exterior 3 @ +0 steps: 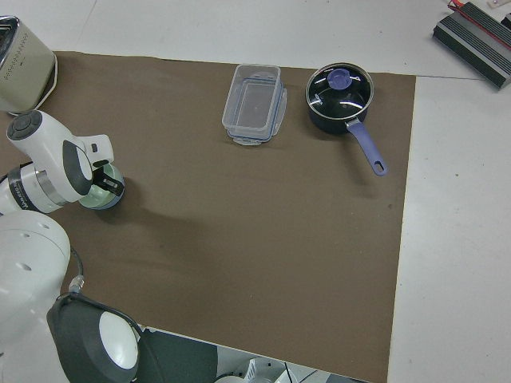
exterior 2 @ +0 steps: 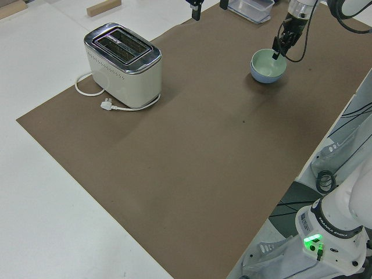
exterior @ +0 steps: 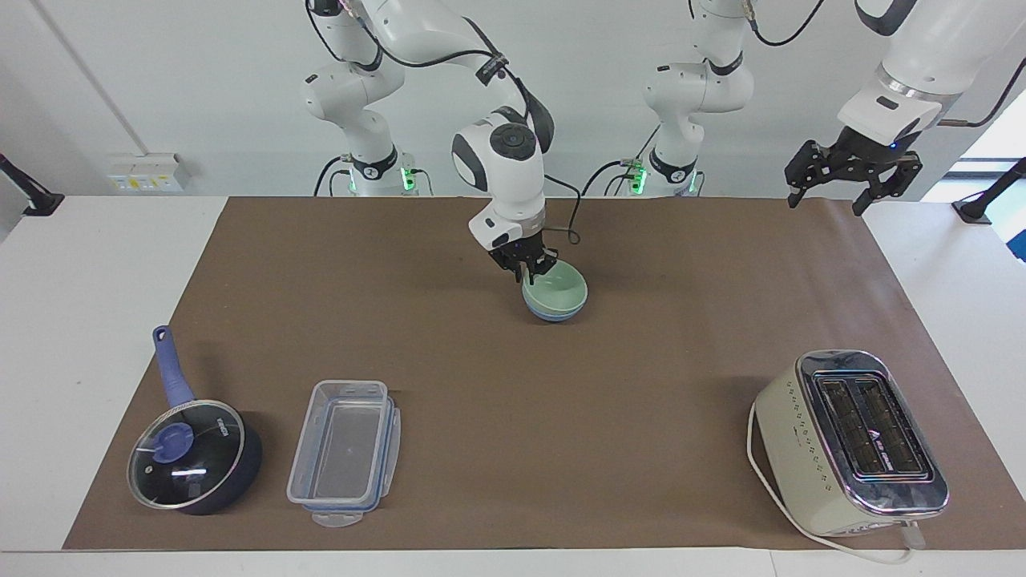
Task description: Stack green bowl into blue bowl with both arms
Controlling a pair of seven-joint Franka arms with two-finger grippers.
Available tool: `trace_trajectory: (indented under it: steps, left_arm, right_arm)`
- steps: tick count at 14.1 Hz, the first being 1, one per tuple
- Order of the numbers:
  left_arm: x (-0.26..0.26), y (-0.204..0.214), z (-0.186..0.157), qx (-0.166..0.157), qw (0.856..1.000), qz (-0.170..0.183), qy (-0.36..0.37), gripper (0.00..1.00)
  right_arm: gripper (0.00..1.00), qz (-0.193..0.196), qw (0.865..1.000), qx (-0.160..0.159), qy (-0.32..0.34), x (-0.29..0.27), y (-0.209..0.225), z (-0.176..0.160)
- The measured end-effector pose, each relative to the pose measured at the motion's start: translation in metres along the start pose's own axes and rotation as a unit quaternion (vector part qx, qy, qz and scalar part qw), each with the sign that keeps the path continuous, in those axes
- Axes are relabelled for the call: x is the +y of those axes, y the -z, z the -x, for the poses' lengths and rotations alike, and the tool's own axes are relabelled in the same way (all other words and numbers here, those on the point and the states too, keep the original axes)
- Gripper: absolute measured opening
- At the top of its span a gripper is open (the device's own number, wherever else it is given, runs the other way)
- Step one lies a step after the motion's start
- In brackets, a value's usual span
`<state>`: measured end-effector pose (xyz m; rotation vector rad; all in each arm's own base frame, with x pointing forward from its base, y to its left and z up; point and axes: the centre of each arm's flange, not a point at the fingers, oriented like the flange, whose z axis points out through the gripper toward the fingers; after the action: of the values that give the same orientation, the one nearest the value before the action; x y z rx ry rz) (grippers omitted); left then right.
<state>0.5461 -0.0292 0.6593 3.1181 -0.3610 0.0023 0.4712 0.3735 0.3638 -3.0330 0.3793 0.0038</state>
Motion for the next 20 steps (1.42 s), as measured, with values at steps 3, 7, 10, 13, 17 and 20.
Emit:
trace_trajectory:
  steps: [3,7,10,13,17,20]
  left_arm:
    - [0.000,0.000,0.000,0.000,1.000,0.000,0.000,1.00]
    - [0.000,0.000,0.000,0.000,1.000,0.000,0.000,1.00]
    - [-0.001,0.000,0.000,0.000,1.000,0.000,0.001,1.00]
    - [-0.002,0.000,0.000,0.000,1.000,0.000,0.002,1.00]
    - [-0.005,0.000,0.001,0.000,1.000,0.000,0.005,1.00]
    - [-0.005,0.000,0.001,0.000,1.000,0.000,0.004,1.00]
  right_arm:
    - [0.93,-0.014,0.999,0.033,-0.006,0.015,0.036,-0.026]
    - [1.00,-0.015,0.997,0.070,0.007,0.092,0.108,-0.092]
    - [1.00,-0.011,0.997,0.080,0.019,0.144,0.161,-0.121]
    - [1.00,-0.001,0.996,0.079,0.034,0.196,0.215,-0.137]
    - [1.00,0.013,0.996,0.068,0.049,0.263,0.276,-0.142]
    - [1.00,0.018,0.997,0.062,0.045,0.295,0.308,-0.138]
